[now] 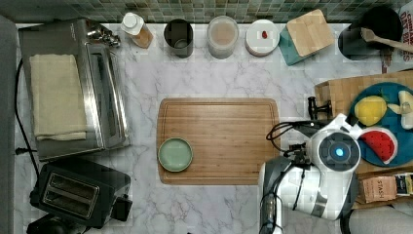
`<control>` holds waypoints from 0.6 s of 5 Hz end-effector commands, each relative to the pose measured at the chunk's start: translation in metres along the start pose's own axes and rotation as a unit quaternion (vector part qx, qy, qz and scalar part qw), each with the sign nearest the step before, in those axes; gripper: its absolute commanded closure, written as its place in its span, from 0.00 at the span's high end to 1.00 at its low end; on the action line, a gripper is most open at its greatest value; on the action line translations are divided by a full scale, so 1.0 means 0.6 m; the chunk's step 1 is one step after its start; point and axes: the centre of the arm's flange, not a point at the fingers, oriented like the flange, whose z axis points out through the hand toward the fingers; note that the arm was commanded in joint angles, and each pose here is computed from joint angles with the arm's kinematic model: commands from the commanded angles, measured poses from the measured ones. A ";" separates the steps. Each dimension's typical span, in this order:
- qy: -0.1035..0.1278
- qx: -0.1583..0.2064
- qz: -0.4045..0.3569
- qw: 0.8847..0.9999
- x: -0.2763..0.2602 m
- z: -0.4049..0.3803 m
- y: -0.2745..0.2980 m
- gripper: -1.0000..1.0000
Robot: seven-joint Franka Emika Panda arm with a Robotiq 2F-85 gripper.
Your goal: Open the drawer.
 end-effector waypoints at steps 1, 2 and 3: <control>0.075 -0.049 0.014 0.996 -0.002 -0.013 -0.060 1.00; 0.073 -0.048 0.000 0.996 0.002 0.009 -0.036 1.00; 0.058 -0.037 0.004 0.998 0.012 0.031 -0.016 1.00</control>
